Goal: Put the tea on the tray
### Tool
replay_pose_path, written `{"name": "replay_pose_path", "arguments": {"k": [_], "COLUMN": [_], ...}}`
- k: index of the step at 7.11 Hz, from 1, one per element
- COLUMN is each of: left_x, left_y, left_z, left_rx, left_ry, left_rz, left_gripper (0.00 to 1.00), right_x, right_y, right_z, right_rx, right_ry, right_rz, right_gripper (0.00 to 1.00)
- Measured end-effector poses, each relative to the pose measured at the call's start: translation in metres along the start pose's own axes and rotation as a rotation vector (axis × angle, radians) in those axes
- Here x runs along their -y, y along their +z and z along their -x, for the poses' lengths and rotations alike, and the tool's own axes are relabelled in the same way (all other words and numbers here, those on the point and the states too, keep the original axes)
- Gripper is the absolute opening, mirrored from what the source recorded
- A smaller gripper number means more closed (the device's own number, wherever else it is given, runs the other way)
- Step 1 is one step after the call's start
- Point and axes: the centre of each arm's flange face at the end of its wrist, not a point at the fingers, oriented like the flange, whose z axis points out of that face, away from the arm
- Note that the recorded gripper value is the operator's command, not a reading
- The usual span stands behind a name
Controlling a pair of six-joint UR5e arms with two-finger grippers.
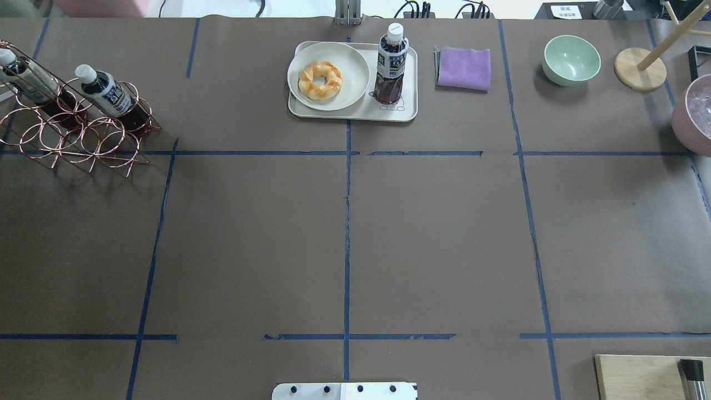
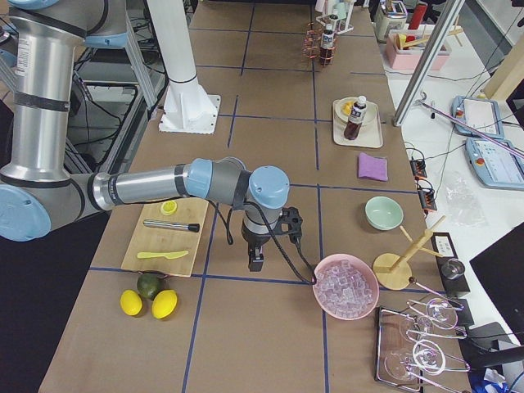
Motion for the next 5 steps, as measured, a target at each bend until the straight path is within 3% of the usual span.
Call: {"name": "replay_pose_path", "arguments": {"k": [5], "left_x": [0.0003], "left_y": [-0.0006], "left_z": [-0.0003], "left_rx": [0.001], "left_ry": [0.001], "left_rz": [-0.001], "left_gripper": [1.00], "right_x": [-0.0013], "right_y": [0.0007], "right_z": [0.0012], "right_rx": [0.013], "right_ry": [0.001], "right_rz": [-0.003], "right_gripper": [1.00]}}
